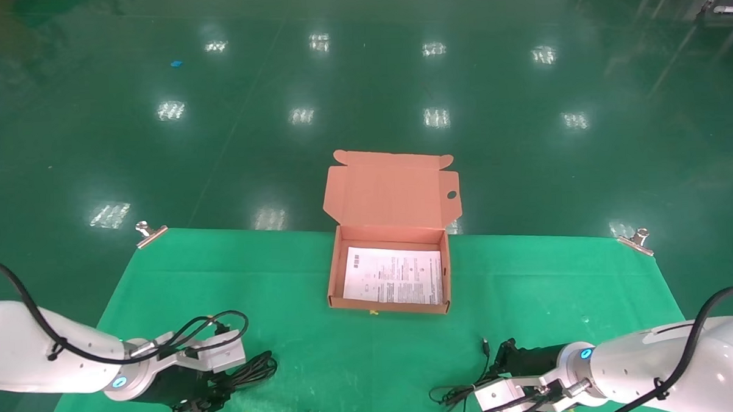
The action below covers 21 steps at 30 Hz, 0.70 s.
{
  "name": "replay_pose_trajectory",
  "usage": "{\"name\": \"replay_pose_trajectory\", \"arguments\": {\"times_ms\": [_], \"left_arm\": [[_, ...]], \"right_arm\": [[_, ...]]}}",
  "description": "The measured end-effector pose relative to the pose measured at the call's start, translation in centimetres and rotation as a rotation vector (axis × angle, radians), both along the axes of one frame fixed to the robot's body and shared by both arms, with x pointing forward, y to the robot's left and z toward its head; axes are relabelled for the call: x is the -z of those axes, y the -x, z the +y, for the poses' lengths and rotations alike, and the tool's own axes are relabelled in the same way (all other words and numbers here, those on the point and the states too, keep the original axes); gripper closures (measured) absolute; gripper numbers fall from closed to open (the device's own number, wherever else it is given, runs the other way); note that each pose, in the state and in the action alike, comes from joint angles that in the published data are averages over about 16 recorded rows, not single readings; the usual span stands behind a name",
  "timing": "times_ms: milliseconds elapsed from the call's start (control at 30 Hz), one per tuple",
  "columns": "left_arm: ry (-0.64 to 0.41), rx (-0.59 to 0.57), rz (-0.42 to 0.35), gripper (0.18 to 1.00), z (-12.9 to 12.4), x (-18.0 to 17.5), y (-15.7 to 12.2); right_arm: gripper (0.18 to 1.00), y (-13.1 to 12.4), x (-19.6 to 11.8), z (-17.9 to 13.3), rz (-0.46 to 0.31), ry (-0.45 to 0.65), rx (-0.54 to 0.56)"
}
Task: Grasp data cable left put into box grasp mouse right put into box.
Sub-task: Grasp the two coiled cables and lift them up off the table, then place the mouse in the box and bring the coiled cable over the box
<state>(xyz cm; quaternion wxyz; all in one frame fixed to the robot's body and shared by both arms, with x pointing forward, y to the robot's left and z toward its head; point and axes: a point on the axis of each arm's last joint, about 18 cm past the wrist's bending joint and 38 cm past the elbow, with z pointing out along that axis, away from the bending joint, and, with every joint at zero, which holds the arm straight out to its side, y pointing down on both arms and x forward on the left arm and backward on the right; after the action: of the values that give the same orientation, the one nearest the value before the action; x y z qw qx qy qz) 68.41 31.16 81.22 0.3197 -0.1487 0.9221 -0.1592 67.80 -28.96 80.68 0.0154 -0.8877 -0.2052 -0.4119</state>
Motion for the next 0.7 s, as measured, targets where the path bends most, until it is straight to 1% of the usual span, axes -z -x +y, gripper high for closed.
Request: {"name": "replay_pose_trajectory", "arguments": {"times_ms": [167, 333, 500, 700], "left_arm": [[-0.023, 0.043, -0.026, 0.875, 0.7, -0.9, 0.8], [-0.066, 0.1, -0.105, 0.905, 1.7, -2.9, 1.8], [-0.121, 0.158, -0.246, 0.913, 2.1, -6.3, 2.2], [-0.162, 0.22, -0.455, 0.917, 0.9, -11.5, 1.9]], "right_arm": [[0.908, 0.5, -1.1, -0.6, -0.012, -0.028, 0.012], [0.951, 1.4, -3.9, -2.0, -0.064, -0.078, 0.045], [0.966, 2.1, -8.8, -3.8, -0.17, -0.132, 0.08], [0.975, 2.5, -16.2, -4.5, -0.353, -0.194, 0.082]]}}
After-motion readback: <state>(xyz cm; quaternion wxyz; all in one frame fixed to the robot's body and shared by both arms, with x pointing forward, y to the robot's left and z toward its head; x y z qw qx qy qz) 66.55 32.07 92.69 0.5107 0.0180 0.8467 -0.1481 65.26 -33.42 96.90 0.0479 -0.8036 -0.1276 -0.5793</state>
